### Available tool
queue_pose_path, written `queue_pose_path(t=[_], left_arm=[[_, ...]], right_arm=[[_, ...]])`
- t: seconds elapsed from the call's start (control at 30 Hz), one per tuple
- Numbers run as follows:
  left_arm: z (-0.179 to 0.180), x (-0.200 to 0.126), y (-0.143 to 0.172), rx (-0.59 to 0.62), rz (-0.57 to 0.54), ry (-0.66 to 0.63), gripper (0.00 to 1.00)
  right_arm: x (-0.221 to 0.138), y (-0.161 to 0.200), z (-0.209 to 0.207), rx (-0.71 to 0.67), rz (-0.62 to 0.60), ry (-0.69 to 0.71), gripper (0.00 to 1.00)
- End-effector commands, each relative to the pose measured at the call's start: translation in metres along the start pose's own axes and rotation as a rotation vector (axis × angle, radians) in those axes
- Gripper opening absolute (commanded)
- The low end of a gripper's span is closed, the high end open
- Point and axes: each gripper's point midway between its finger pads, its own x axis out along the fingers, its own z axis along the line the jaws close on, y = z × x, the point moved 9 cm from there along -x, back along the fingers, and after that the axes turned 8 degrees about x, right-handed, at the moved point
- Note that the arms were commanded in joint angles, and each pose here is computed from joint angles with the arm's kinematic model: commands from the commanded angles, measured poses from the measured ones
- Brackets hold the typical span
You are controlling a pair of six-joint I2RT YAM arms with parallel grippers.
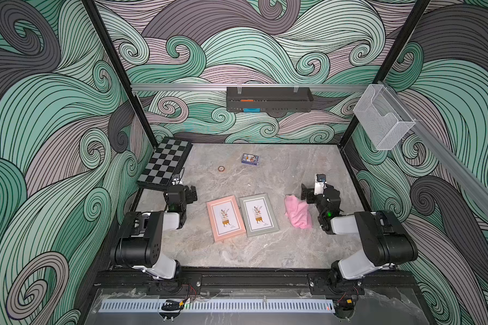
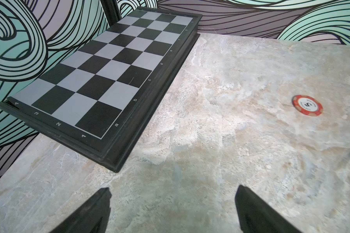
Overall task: Wipe the picture frame with a cloth
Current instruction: Pick up the cleaning item at the center of the board.
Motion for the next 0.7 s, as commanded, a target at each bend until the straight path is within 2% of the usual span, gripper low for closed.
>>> queue_pose_path(t=[0.0, 0.67], left_arm=[[0.0028, 0.0013, -0.0132, -0.001, -0.04, -0.002, 0.99], [0.0058, 0.0019, -0.0145, -0.011, -0.045, 0.023, 0.99]], right_arm=[[0.0019, -0.0056, 0.0001, 0.01, -0.017, -0.012, 0.99], [0.0024, -0.006, 0.0001, 0.011, -0.016, -0.011, 0.99]])
